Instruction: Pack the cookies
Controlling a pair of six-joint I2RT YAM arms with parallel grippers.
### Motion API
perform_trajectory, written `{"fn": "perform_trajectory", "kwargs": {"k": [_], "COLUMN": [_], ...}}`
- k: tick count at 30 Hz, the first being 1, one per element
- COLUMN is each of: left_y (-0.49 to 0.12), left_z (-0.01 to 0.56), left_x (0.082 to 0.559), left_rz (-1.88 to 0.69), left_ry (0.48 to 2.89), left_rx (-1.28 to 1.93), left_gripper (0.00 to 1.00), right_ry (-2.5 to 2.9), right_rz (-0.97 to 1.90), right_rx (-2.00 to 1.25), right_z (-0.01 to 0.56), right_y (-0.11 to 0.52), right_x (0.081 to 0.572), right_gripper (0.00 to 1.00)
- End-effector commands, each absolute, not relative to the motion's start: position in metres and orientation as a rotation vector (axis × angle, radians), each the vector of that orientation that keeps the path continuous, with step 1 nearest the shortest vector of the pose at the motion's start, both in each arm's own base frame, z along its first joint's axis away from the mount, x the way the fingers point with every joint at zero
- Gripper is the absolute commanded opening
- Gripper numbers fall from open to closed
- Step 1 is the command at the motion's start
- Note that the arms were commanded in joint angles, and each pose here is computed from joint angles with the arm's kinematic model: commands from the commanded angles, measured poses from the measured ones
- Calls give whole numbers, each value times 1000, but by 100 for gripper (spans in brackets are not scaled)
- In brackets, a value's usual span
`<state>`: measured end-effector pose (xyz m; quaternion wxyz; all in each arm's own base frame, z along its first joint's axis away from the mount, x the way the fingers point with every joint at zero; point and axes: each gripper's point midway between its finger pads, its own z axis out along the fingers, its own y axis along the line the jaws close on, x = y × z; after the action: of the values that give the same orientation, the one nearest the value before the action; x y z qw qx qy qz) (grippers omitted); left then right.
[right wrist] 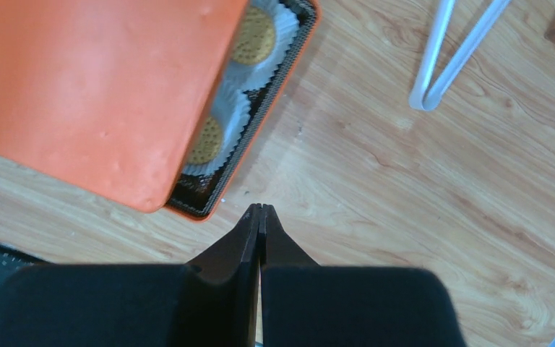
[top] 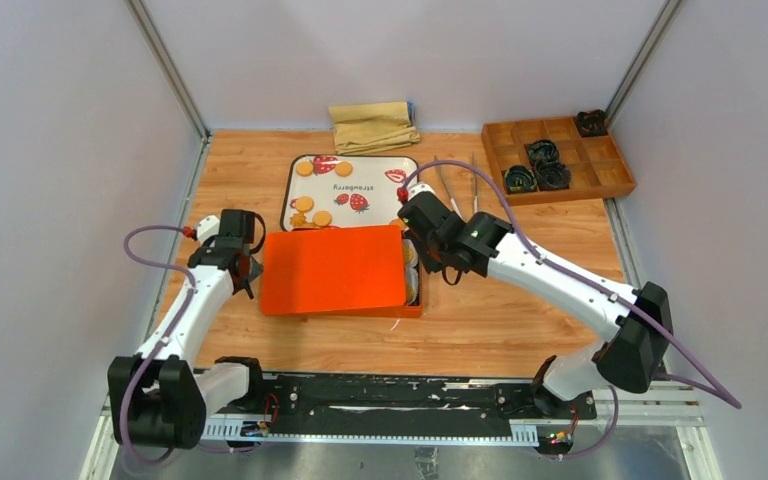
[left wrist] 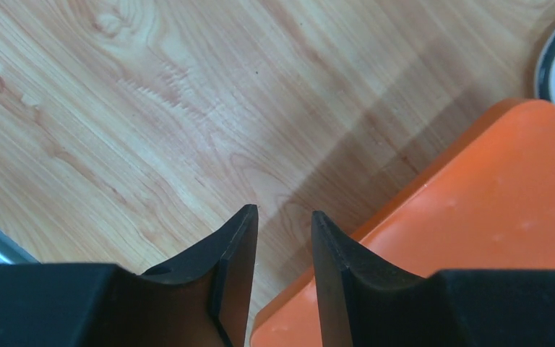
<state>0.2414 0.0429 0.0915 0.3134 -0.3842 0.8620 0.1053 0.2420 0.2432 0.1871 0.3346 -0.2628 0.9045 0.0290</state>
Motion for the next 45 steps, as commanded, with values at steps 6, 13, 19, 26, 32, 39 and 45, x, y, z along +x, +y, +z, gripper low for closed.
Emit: {"fn": "perform_trajectory", "kwargs": {"k": [6,13,19,26,32,39,45], "left_y": [29,17,7,-5,-10,-12,-13], "left_z": [47,31,26,33,40,38,38], "left_x": [250,262,272,287,301,300,301], "left_rz": [227,133,59,-49,-94,-106,-112], "left_ry": [2381,2412,2423,2403,2393,2398,2395], "left_rx": [-1027,-999,-976,-951,-926,-913,-905], "left_gripper": [34,32,32,32,30,30,30], "right_ry": [2583,2670,2721,2700,2687,2523,2358], "right_rz": [-12,106,225,427,317,-17,194], "right_rx": [-344,-340,-373,-411,-369,-322,-725], "right_z": [120,69,43,51,65,124,175], "right_y": [186,196,216,245,234,190,246], "right_x": [274,276,272,272,282,292,241], "right_gripper": [0,0,0,0,0,0,0]}}
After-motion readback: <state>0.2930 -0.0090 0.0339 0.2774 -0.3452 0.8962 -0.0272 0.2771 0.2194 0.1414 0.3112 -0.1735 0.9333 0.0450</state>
